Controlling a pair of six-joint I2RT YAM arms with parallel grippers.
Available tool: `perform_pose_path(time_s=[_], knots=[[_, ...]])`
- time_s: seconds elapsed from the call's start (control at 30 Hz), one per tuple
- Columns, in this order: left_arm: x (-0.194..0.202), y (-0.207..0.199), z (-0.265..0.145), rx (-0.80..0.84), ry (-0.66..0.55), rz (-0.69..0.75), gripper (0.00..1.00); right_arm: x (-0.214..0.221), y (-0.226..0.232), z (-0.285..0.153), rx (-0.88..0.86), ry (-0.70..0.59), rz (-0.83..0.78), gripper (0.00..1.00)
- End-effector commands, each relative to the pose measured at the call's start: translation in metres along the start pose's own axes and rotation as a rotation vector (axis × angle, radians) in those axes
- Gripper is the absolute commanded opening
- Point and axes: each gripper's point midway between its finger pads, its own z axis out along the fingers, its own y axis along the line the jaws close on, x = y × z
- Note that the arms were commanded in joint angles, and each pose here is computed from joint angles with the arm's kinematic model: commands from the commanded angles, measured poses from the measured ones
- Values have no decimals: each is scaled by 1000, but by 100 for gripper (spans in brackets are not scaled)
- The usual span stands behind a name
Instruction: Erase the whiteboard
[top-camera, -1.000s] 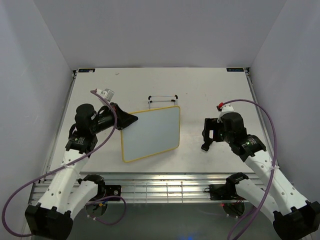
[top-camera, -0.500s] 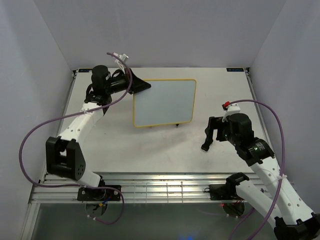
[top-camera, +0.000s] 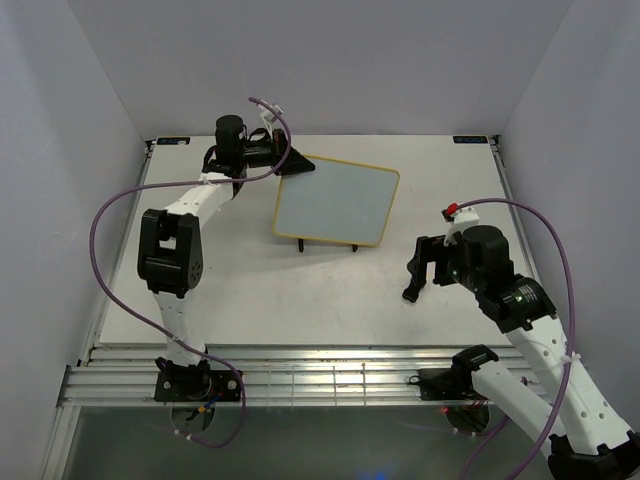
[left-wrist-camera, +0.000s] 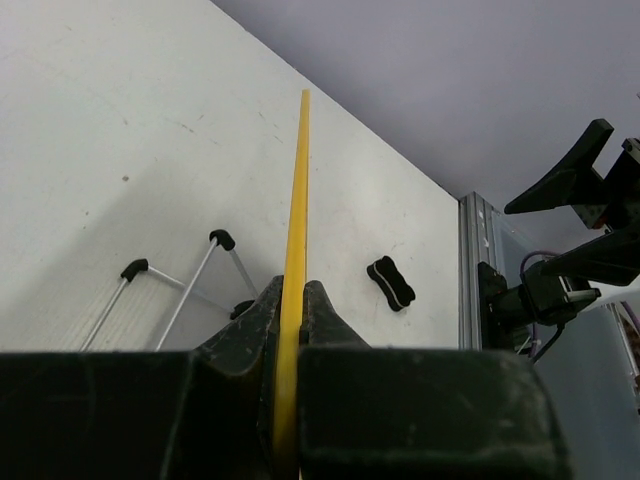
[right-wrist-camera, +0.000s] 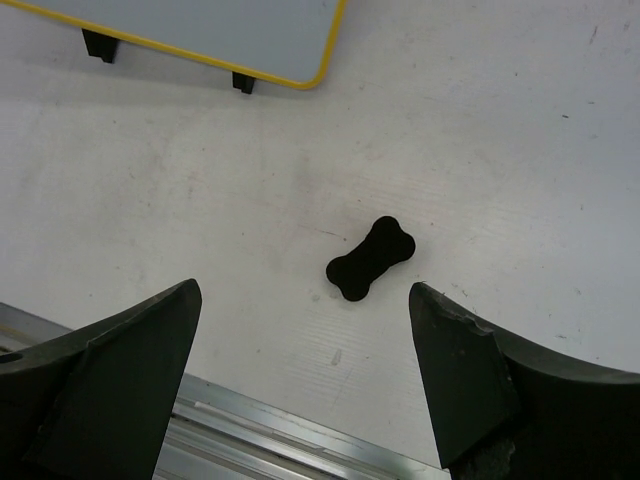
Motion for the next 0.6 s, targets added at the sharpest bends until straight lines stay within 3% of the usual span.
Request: perform_pose_path(time_s=[0.0,0.33,0.57], knots=[[-59,-37,-4,85,-63,232,0,-14,10,-13,-56,-36,-15,90],[-67,-22,-7,94,-63,235,0,-9,9,-6,-51,-7,-21,90],[-39,-19,-14,218,21,225,0,-8,17,-6,-99,-9,-36,90]])
